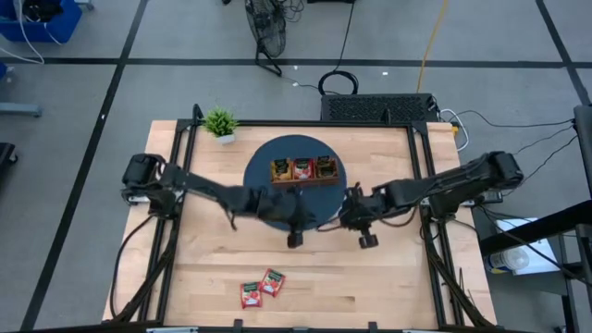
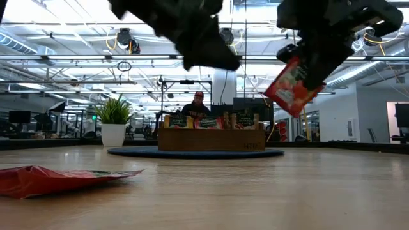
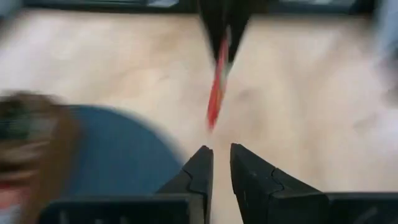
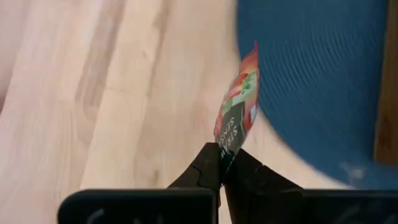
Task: Pick & Place Tea
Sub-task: Put the red tea bag into the middle section of the wooden organizer
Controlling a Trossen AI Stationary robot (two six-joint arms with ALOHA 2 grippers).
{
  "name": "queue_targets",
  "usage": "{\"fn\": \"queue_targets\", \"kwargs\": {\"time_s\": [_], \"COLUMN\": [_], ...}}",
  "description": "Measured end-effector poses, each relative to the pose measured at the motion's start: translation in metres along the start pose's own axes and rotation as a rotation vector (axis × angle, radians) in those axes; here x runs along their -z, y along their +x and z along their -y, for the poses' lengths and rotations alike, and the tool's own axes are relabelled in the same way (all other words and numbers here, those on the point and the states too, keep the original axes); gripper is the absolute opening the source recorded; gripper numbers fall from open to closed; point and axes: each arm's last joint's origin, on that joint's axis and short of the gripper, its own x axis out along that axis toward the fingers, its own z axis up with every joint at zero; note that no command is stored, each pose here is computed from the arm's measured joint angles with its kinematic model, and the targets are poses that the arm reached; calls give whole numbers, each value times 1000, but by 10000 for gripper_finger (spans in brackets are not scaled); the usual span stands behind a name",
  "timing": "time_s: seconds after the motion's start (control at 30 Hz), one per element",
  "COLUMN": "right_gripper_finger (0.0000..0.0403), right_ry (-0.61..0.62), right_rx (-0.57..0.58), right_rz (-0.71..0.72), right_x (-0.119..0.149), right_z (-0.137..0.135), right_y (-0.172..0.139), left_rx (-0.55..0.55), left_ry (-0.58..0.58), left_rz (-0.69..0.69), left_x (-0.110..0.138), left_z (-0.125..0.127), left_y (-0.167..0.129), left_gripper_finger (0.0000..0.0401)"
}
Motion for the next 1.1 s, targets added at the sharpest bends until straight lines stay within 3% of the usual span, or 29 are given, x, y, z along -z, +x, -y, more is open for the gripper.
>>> {"fn": "queue_targets", "kwargs": {"time_s": [0.1,0.2,0.47,0.7,1.1], "right_gripper_finger": [1,1,0,0,0], "right_ry": [-52,-89,-152,-154,-175], "right_rx": [4,1,15,42,46], "right_rz": [31,46,179,214,266], "right_x": [-8,-11,-25,-28,-33], "right_z": [-7,-12,-13,-11,-11], "right_y": [8,14,14,13,14], "left_rx": [210,302,343,268,261], "left_ry": [-143,-136,-62,-52,-65], "left_rz": [58,110,204,174,154], "left_x": [-11,-18,-21,-16,-10], "left_z": [-20,-23,-9,-8,-11], "left_y": [2,2,7,9,18], "left_gripper_finger": [63,63,120,188,158]}}
